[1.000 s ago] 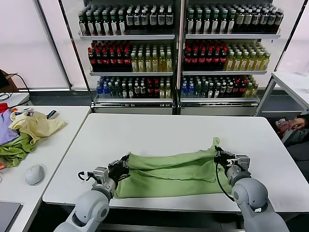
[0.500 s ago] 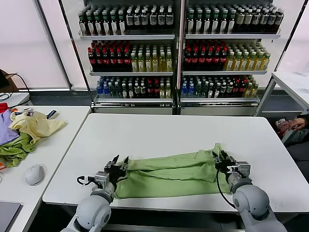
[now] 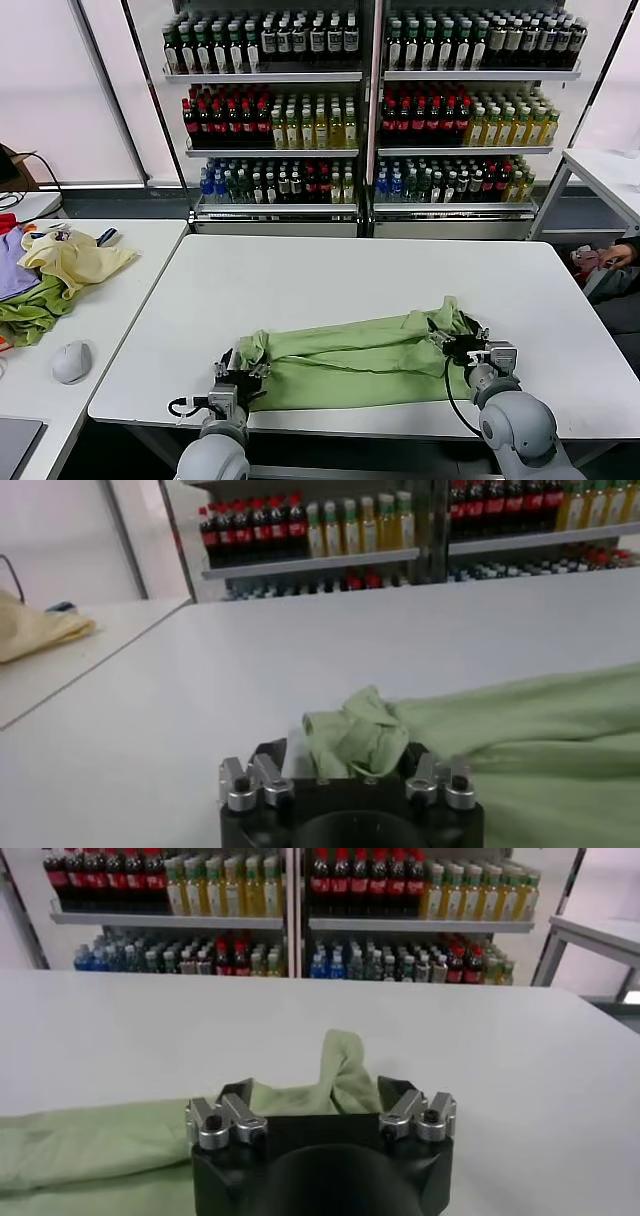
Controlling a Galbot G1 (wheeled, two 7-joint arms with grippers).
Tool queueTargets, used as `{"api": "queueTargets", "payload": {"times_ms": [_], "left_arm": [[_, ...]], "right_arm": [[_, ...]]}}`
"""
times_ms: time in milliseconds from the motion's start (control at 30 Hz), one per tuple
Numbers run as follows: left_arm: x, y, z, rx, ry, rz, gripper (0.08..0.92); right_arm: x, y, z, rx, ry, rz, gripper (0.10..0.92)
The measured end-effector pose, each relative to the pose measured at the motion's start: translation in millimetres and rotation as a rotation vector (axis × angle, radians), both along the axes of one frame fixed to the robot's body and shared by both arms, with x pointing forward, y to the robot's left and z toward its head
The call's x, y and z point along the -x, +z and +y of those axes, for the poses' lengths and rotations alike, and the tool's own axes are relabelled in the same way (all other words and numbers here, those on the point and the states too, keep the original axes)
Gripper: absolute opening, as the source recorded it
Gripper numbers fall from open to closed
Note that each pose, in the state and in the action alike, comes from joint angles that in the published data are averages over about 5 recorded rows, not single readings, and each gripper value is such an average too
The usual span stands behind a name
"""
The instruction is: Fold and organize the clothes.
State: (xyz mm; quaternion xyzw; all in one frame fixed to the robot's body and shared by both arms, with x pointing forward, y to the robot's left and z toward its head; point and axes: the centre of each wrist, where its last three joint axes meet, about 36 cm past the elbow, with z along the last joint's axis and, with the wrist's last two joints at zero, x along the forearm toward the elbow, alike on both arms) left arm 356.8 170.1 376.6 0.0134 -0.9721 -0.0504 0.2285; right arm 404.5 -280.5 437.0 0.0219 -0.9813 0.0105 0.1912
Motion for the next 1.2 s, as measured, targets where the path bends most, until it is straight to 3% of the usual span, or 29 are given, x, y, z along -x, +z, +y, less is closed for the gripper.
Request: {"api": "queueTargets", "payload": {"times_ms": [300, 600, 833, 1000, 1200], "left_arm": [[6.3, -0.8, -0.5, 0.038, 0.017, 0.016, 0.376], [-8.1, 10.4, 33.6, 0.058, 0.046, -0.016, 0.139], [-31.5, 31.5, 95.5, 0.003, 0.087, -0.076, 0.117], [-47.4, 59.2, 136.4, -0.022, 0.116, -0.124, 0.117], [-50.0, 91.8, 148.0, 0.078, 0.100, -0.149, 0.117]], "right_arm": [[0.1, 4.2, 1.6, -0.008, -0.002, -0.014, 0.823], [-1.5, 10.3, -1.7, -0.016, -0.011, -0.038, 0.823], [-4.2, 13.2, -0.7, -0.025, -0.010, -0.053, 0.823], [-5.2, 14.1, 0.4, -0.028, -0.010, -0.057, 0.823], [-5.1, 13.9, 0.6, -0.027, -0.011, -0.057, 0.823]]}}
